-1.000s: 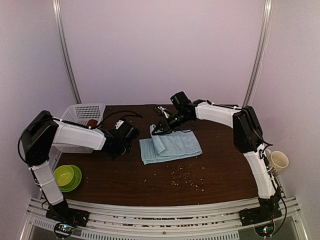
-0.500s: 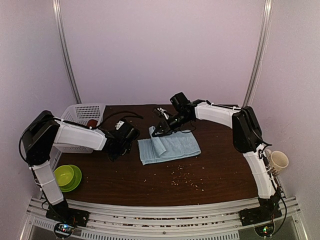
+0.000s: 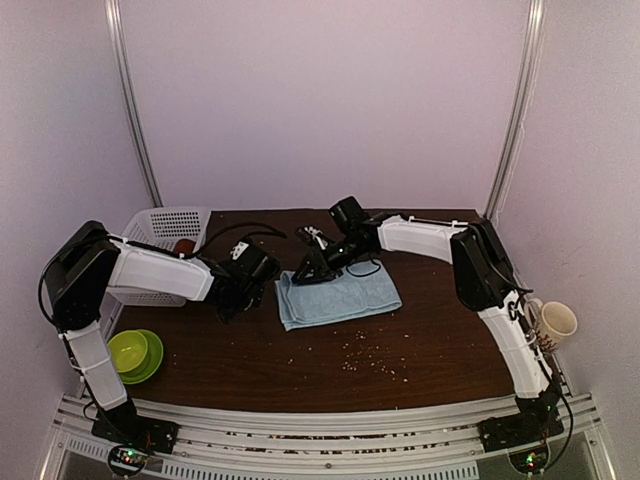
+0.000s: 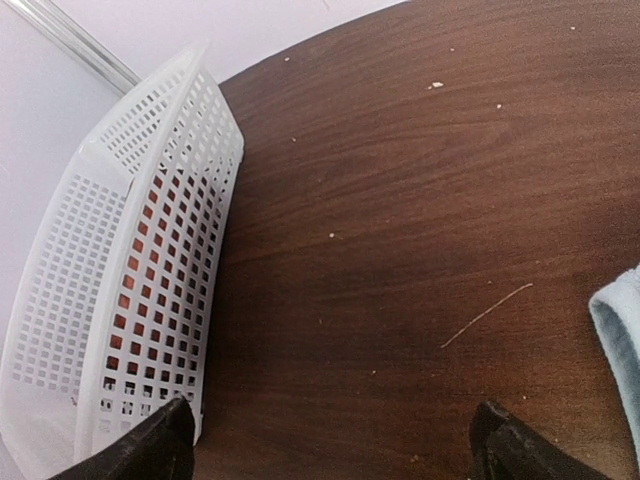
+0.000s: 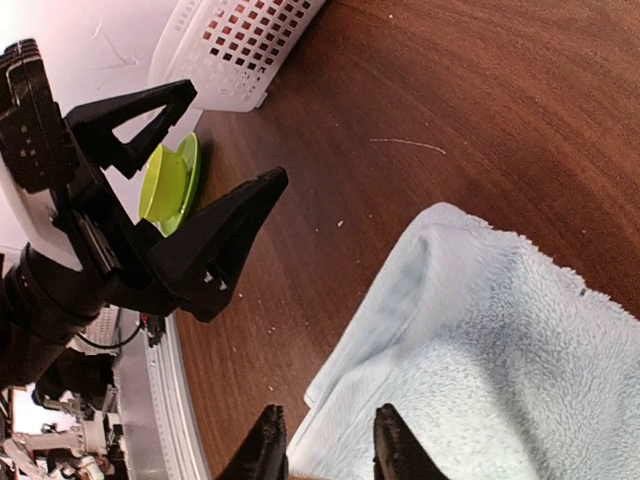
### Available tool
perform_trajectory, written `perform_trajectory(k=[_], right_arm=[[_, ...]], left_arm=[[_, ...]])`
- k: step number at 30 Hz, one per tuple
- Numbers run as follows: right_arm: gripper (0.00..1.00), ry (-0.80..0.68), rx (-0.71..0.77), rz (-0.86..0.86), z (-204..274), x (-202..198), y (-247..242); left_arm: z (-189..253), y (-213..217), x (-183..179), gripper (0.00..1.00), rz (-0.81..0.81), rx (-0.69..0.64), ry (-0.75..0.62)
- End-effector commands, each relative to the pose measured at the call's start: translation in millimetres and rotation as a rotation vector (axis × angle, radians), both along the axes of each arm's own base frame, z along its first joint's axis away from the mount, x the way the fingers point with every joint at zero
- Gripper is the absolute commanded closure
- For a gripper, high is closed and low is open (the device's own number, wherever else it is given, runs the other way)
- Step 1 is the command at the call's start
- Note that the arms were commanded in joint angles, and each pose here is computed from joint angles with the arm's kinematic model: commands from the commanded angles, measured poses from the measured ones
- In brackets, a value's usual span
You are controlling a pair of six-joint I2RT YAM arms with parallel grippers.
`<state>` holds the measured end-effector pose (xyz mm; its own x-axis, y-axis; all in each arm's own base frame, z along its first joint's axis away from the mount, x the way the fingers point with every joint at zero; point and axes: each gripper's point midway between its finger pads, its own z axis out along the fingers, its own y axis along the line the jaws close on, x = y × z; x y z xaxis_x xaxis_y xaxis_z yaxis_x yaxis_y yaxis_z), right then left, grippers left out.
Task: Roll the towels
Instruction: Fold the towel at the center of the board, then smooth out the towel at the center of the board.
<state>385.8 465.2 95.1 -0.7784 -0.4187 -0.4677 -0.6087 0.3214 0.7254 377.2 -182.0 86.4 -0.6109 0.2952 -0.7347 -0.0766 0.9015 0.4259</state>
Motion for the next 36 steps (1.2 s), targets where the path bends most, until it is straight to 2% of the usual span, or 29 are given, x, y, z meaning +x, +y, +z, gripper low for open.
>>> perform_trajectory(k=[1,6,10,15,18,20,22,23,29,36], right_arm=[[0.64,-0.017,0.024,0.023,4.6,-6.9,14.0],[0.63,-0.025,0.059,0.056,22.7,-13.8,15.5],[0.59,-0.105,0.054,0.047,50.1,-2.9,-3.0],[0.4,-0.253,0.026,-0.04,84.8,35.2,-60.2],[0.24,-0.296,-0.035,-0.11,72.4,54.7,-100.6],[0.17,-0.316,-0.066,-0.152,63.2,64.5,-121.8],[0.03,-0.321,-0.081,-0.186,53.6,71.5,-137.5],[0.0,-0.319,-0.079,-0.201,49.9,75.0,-142.9],[0.0,-0.252,-0.066,-0.236,20.7,83.1,-147.5],[0.0,-0.179,-0.019,-0.253,5.4,84.3,-139.6]], left_arm=[[-1.3,-8.7,4.2,0.02,-0.004,-0.032,-0.013],[0.6,-10.5,5.7,0.02,-0.003,-0.043,-0.019],[14.0,-23.2,12.1,0.02,-0.037,-0.094,-0.035],[44.3,-71.2,27.6,0.02,-0.203,-0.254,-0.053],[51.8,-109.5,33.6,0.02,-0.325,-0.366,-0.031],[48.4,-134.2,33.8,0.02,-0.395,-0.422,-0.001],[48.4,-154.7,33.6,0.02,-0.441,-0.45,0.014],[49.7,-164.6,33.4,0.02,-0.462,-0.461,0.016],[49.6,-231.6,14.8,0.02,-0.682,-0.635,0.087],[33.7,-242.2,-14.2,0.02,-0.765,-0.777,0.164]])
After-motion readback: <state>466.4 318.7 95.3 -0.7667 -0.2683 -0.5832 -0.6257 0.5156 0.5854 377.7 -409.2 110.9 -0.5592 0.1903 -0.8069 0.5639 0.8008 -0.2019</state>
